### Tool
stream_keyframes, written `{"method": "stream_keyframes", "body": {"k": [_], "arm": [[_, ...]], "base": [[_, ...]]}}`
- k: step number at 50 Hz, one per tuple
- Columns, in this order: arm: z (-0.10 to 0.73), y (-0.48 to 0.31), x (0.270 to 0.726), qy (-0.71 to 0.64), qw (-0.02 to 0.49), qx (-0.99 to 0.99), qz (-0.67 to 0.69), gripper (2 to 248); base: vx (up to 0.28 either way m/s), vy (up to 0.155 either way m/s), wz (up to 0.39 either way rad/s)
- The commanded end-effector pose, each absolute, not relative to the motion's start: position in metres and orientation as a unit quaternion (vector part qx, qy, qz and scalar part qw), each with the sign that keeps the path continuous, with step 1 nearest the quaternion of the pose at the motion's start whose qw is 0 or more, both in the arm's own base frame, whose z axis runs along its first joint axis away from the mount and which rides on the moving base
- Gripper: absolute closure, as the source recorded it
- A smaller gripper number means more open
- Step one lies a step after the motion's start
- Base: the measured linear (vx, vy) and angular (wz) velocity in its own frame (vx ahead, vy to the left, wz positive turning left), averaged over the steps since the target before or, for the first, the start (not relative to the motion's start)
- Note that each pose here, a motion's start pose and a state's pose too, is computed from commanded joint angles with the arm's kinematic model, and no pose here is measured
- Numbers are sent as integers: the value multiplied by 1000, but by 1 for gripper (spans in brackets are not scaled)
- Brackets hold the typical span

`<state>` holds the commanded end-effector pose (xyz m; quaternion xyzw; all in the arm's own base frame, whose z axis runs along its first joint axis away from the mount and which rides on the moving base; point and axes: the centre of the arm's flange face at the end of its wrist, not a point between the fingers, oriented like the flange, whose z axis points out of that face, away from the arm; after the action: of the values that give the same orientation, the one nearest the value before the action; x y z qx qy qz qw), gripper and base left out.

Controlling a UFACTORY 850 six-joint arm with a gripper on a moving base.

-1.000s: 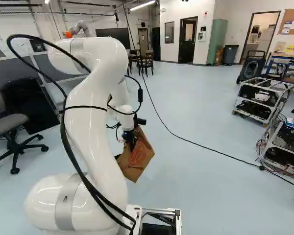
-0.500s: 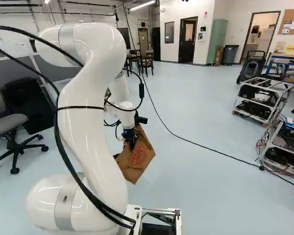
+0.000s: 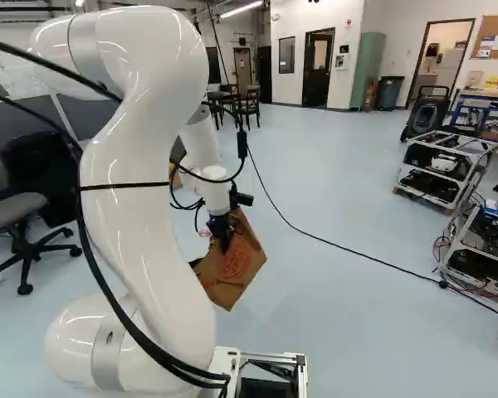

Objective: Pick up the grocery bag from the ground

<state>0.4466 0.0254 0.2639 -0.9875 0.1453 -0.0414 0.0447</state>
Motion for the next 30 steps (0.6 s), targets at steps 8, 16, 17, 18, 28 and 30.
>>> {"method": "stream_keyframes", "body": {"k": [8,16,17,18,28,30], "arm": [[275,20,438,151,46,-986,-50,229],[287,15,430,156,47,-985,-58,229],[288,14,429,157,47,-985,-59,229],[290,13,428,157,47,-985,-61,229],[304,7,417,164,49,-983,-72,229],[307,6,414,166,49,-982,-75,229]], "base": [[0,0,0],[0,0,0],[0,0,0],[0,0,0],[0,0,0],[0,0,0]]}}
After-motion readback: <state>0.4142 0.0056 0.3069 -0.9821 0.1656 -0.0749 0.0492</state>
